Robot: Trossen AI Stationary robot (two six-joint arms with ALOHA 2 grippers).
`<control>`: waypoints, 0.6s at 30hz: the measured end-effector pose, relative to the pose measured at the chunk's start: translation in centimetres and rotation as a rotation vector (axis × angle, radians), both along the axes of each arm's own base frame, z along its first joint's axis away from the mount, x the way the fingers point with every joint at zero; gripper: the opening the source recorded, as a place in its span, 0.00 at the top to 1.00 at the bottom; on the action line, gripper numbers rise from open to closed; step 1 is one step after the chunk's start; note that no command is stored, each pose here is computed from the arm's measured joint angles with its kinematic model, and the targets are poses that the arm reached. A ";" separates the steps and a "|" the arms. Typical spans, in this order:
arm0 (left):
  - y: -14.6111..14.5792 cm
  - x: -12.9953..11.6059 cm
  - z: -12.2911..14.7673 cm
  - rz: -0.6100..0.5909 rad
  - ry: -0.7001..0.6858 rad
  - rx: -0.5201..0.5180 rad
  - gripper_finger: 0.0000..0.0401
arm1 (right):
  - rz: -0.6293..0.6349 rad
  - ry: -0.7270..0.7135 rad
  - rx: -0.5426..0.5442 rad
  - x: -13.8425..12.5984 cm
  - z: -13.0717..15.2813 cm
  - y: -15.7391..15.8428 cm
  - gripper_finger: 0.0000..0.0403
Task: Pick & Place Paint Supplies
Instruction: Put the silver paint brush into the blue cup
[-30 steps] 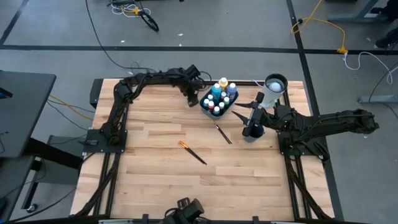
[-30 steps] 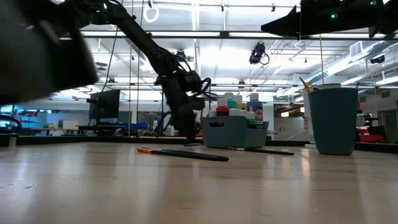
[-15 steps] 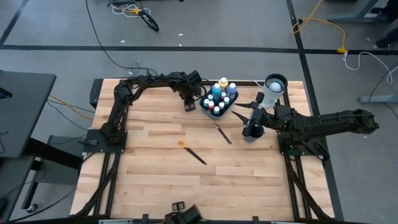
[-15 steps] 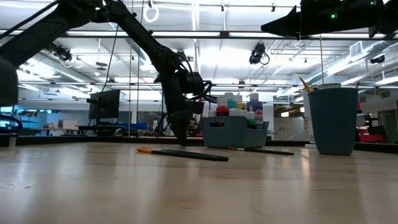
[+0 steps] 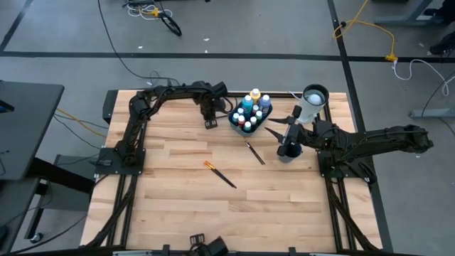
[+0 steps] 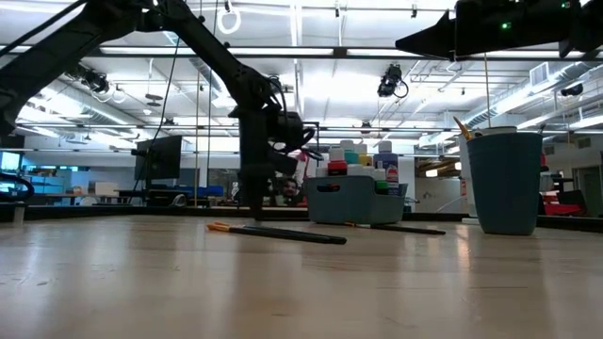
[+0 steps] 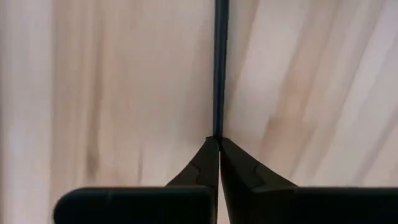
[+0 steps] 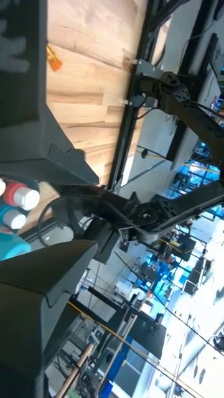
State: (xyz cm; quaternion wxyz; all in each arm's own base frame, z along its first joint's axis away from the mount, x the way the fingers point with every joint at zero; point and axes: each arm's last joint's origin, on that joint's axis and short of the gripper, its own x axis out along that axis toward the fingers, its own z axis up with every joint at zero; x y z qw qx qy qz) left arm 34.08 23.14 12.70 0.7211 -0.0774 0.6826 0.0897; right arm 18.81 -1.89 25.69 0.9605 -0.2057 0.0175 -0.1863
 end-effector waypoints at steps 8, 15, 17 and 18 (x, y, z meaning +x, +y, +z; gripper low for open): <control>-1.2 -1.0 0.1 0.038 0.130 -0.072 0.99 | 0.001 0.006 0.025 0.0 -0.1 0.0 0.61; -3.6 -1.7 0.2 0.038 0.317 -0.140 0.99 | 0.001 0.042 0.041 0.0 -0.5 0.0 0.61; -4.3 -1.6 0.2 0.044 0.356 -0.142 0.99 | 0.002 0.037 0.066 0.0 -0.6 0.0 0.61; -4.6 -1.5 0.2 0.054 0.365 -0.141 0.99 | 0.003 0.033 0.076 0.0 -0.6 0.0 0.61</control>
